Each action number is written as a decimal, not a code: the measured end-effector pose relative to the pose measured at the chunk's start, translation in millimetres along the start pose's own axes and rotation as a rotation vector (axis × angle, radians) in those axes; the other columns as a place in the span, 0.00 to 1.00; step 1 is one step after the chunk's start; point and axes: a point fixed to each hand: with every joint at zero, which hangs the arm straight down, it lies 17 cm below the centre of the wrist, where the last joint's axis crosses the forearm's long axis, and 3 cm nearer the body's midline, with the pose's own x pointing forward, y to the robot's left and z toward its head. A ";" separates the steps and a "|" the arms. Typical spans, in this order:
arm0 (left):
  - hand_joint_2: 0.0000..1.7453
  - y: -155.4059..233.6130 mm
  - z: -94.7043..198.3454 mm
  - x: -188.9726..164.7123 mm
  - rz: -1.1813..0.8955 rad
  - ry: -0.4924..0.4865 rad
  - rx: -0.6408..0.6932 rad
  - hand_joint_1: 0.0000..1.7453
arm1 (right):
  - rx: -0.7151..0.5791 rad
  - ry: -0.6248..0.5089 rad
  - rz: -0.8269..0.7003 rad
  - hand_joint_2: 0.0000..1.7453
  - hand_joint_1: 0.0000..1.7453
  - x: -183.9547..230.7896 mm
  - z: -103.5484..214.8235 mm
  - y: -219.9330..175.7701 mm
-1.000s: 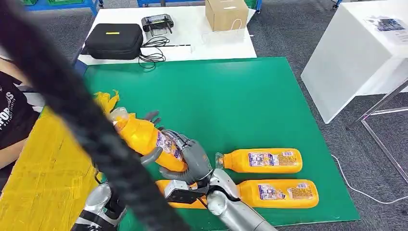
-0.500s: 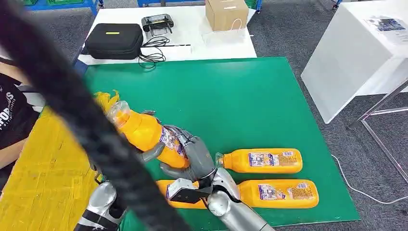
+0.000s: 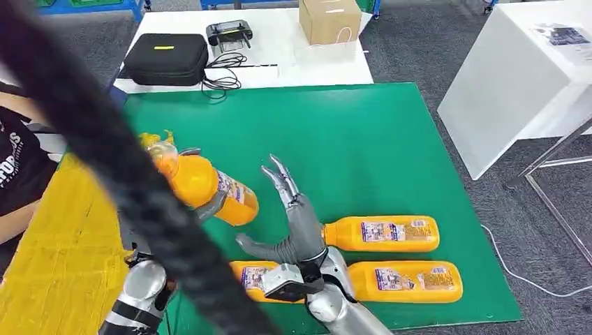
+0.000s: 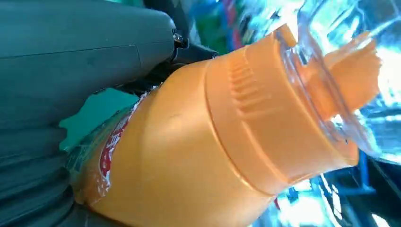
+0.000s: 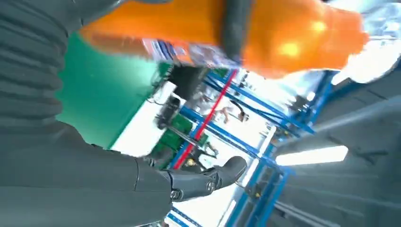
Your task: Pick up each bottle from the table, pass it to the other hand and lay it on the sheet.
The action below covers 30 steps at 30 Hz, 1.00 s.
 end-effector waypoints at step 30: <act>1.00 91.5 35.5 -99.8 -1.323 0.079 -0.242 1.00 | 0.107 0.069 0.028 1.00 0.00 5.7 25.0 -21.0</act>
